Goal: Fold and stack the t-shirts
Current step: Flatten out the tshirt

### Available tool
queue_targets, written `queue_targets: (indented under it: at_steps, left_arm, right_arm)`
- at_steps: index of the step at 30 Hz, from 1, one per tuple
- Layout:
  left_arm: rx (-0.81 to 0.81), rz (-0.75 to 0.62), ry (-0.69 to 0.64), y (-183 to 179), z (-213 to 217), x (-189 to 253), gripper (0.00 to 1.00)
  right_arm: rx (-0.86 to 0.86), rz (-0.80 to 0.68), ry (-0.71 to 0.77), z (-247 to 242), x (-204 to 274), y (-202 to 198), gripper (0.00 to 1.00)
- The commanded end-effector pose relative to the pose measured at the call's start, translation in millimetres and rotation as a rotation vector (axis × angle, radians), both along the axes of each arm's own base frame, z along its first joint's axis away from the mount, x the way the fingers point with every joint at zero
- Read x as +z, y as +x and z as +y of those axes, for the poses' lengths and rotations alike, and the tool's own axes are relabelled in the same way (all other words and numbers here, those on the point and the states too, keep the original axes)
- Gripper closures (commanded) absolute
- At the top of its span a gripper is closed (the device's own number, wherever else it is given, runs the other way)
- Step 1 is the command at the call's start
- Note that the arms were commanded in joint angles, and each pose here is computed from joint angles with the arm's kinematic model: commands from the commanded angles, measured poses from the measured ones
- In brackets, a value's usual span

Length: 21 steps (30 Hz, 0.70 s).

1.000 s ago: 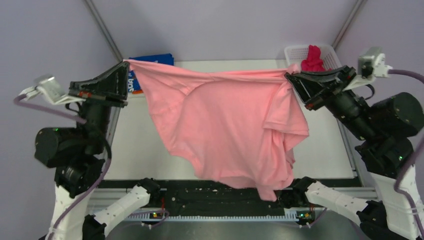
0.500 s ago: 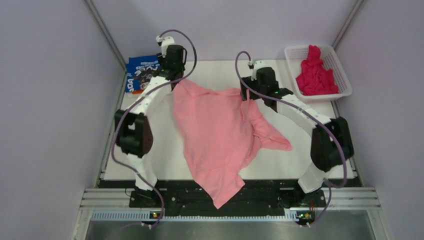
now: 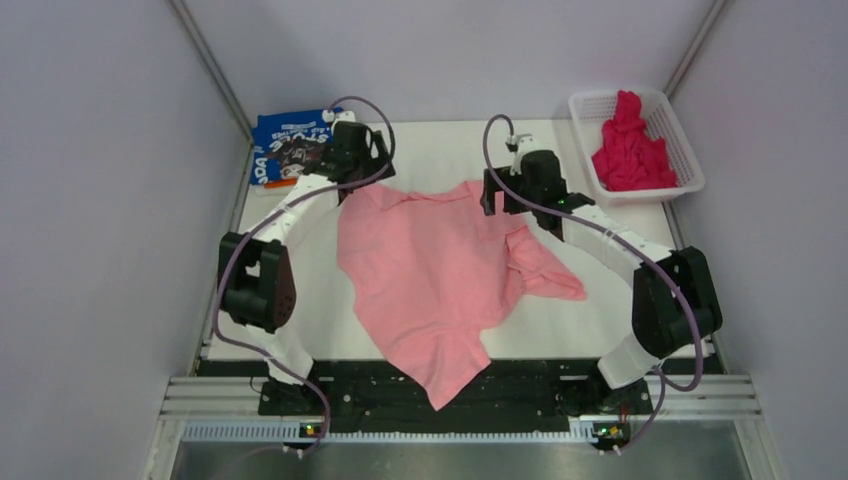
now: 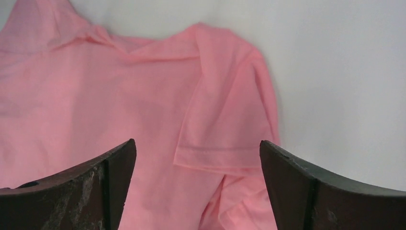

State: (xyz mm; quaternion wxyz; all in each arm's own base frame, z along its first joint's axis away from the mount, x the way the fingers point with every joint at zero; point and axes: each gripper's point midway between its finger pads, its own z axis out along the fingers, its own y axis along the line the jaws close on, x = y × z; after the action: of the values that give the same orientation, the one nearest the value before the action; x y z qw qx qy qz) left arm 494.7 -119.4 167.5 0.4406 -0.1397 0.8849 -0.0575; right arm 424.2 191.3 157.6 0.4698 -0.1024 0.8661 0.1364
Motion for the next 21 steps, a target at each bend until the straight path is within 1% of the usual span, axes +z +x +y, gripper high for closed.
queue_targets:
  at_steps: [1,4,6,8,11,14,17,19,21]
  left_arm:
    - [-0.145,0.011,-0.253,-46.0,-52.4,3.5,0.01]
    - [-0.184,0.107,-0.321,-81.8,-68.6,-31.0,0.01]
    - [-0.211,0.158,-0.357,-99.7,-75.0,-51.7,0.01]
    - [-0.207,0.208,-0.374,-114.6,-74.4,-71.9,0.01]
    - [-0.175,0.267,-0.361,-129.7,-67.5,-96.1,0.01]
    - [-0.142,0.306,-0.341,-138.4,-59.8,-113.8,0.01]
    - [-0.102,0.355,-0.298,-146.2,-49.7,-130.0,0.01]
    - [-0.074,0.371,-0.267,-149.9,-41.7,-137.3,0.01]
    - [-0.052,0.388,-0.246,-154.0,-34.5,-143.7,0.01]
  right_arm:
    - [0.138,0.061,0.056,17.1,-15.8,-38.2,0.05]
    - [0.186,0.109,0.062,27.7,-27.1,-47.0,0.13]
    - [0.179,0.160,0.054,31.8,-39.6,-46.8,0.22]
    - [0.154,0.191,0.033,35.0,-52.5,-42.8,0.29]
    - [0.122,0.226,-0.022,39.4,-71.9,-34.2,0.31]
    - [0.103,0.259,-0.069,46.5,-87.6,-26.7,0.36]
    - [0.050,0.261,-0.112,45.8,-97.9,-18.3,0.39]
    - [0.022,0.268,-0.125,43.6,-104.6,-14.6,0.42]
    - [-0.012,0.275,-0.151,38.3,-112.3,-12.8,0.47]
